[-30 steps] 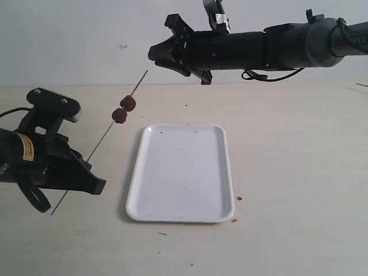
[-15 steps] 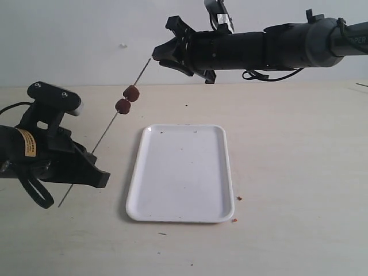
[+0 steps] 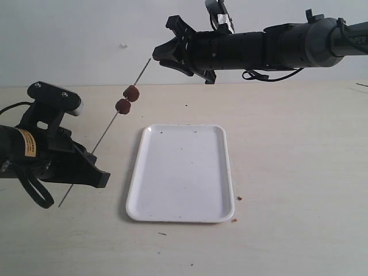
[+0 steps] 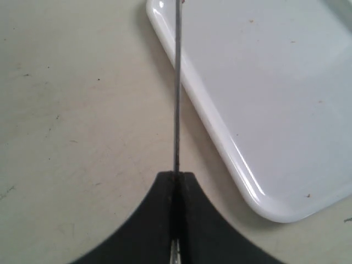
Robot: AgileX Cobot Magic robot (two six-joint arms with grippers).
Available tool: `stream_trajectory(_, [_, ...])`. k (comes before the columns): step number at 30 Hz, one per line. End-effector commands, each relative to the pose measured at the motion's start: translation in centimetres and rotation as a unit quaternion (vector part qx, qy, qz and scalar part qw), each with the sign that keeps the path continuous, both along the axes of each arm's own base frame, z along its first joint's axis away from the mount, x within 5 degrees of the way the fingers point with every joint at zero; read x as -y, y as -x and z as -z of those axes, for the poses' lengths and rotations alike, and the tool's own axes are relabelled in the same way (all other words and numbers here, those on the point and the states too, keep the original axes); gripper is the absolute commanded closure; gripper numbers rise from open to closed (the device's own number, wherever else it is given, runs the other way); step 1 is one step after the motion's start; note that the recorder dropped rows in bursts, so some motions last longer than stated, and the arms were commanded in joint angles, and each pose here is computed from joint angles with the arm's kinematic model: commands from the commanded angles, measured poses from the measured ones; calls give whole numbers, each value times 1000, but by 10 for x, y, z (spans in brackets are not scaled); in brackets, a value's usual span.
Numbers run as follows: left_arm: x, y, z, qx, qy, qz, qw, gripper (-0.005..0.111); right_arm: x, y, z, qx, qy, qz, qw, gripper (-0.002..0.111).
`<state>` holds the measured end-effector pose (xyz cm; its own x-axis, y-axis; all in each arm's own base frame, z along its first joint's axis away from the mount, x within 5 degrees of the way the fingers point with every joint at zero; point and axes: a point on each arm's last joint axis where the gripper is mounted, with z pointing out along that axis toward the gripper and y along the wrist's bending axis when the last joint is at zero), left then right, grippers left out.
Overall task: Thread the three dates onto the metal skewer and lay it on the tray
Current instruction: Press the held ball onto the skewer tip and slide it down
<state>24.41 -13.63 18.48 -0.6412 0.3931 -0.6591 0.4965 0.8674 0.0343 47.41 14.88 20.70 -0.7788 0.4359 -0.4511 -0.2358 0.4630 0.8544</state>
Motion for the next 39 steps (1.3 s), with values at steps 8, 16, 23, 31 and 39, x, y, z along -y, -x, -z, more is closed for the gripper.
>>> stream_trajectory(8, [2, 1, -2, 4, 10, -2, 1000, 107, -3, 0, -6, 15, -7, -13, 1000, 84])
stream_trajectory(16, [2, 1, -2, 4, 10, -3, 1000, 107, -5, -1, -15, 28, -17, -26, 999, 84])
stream_trajectory(23, [2, 1, -2, 4, 10, -2, 1000, 107, -6, 0, -14, 30, -12, -32, 999, 84])
stream_trajectory(31, [2, 0, -3, 8, 13, -2, 1000, 107, -6, 0, -13, 32, 1, -39, 999, 84])
stream_trajectory(39, [3, -1, -4, 15, 19, 0, 1000, 107, -10, 3, -10, 35, 21, -54, 998, 84])
